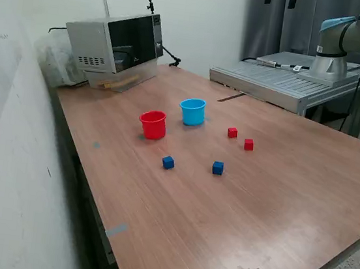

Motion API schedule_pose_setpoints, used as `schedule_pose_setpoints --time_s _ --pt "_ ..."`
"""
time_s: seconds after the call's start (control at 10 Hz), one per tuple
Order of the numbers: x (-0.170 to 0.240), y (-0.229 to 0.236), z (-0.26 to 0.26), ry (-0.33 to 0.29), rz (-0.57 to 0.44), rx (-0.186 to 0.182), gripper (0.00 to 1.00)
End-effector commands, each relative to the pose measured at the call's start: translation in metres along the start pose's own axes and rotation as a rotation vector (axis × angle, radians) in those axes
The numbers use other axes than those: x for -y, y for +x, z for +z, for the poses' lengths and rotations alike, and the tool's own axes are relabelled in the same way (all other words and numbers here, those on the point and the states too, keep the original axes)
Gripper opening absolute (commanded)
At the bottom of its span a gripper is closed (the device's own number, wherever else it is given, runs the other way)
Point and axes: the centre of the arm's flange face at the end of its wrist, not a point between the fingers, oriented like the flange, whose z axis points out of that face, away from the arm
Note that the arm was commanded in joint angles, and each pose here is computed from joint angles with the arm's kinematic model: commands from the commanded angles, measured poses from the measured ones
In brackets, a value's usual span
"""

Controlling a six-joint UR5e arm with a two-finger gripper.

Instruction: Place red objects in the red bin, and blue objects in the blue bin.

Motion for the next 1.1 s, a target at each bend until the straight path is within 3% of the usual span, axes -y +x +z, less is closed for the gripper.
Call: schedule_pose_setpoints --time_s 0.0,1.0 --pt "-0.0002 0.0 -0.0007 -0.002 0.0 -0.001 1.0" --pt "0.0019 0.0007 -0.0006 -0.002 -0.003 0.0 1.0"
